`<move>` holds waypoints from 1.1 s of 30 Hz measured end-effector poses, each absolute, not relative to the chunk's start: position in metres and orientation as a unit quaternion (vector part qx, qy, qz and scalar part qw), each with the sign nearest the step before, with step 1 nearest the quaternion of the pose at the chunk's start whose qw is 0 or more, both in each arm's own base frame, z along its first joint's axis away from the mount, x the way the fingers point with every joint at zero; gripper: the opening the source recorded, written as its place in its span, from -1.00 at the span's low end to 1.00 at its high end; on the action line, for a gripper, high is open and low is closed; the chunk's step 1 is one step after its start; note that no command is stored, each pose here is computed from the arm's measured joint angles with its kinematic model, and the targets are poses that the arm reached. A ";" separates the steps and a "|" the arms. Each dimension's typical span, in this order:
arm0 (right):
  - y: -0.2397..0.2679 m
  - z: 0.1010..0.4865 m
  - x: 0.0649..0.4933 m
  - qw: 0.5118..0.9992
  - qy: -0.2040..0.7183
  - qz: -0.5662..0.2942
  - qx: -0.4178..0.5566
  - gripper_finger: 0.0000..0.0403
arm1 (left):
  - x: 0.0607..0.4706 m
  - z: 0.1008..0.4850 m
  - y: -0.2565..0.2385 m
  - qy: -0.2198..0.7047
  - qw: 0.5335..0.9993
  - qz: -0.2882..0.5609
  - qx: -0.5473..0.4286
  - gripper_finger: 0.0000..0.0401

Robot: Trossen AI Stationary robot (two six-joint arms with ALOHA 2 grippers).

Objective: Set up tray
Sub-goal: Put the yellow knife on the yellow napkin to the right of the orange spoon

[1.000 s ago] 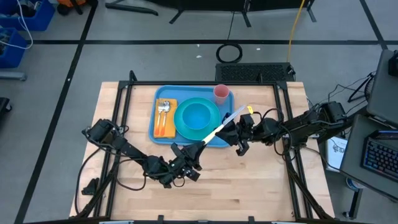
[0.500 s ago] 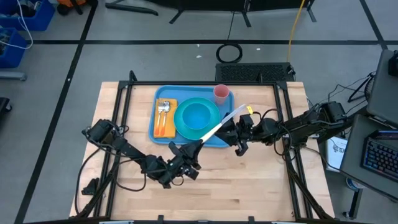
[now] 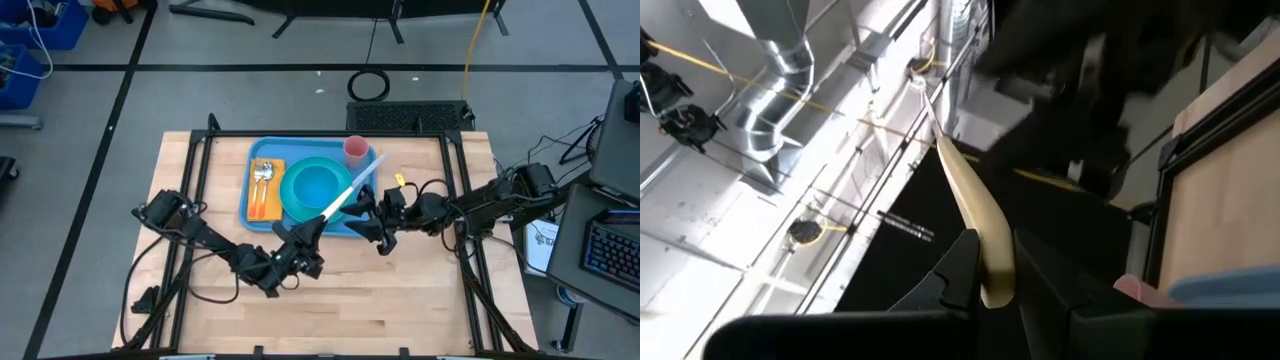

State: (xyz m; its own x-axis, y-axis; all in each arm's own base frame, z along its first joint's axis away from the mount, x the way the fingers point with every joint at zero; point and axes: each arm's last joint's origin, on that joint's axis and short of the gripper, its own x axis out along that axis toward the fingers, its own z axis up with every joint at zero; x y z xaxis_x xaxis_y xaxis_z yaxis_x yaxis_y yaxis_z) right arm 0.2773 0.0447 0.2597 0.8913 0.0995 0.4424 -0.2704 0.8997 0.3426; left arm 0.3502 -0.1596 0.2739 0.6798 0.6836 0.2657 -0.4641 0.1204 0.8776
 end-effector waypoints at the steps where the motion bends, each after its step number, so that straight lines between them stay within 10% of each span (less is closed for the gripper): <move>1: 0.046 0.260 0.277 0.951 -0.212 0.100 0.201 -0.08 | 0.351 0.274 -0.157 0.106 0.740 0.390 0.538 -0.77; 33: 0.079 0.248 0.275 0.965 -0.142 0.138 0.174 -0.10 | 0.271 0.250 -0.103 0.141 0.764 0.400 0.487 -0.77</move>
State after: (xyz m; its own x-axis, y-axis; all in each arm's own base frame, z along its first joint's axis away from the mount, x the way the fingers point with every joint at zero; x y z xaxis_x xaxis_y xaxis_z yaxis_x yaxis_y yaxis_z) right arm 0.2747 0.0785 0.2480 0.9219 0.2161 0.3215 -0.3148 0.9016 0.2967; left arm 0.2714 -0.1029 0.2499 0.6408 0.7475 0.1747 -0.4733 0.2055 0.8566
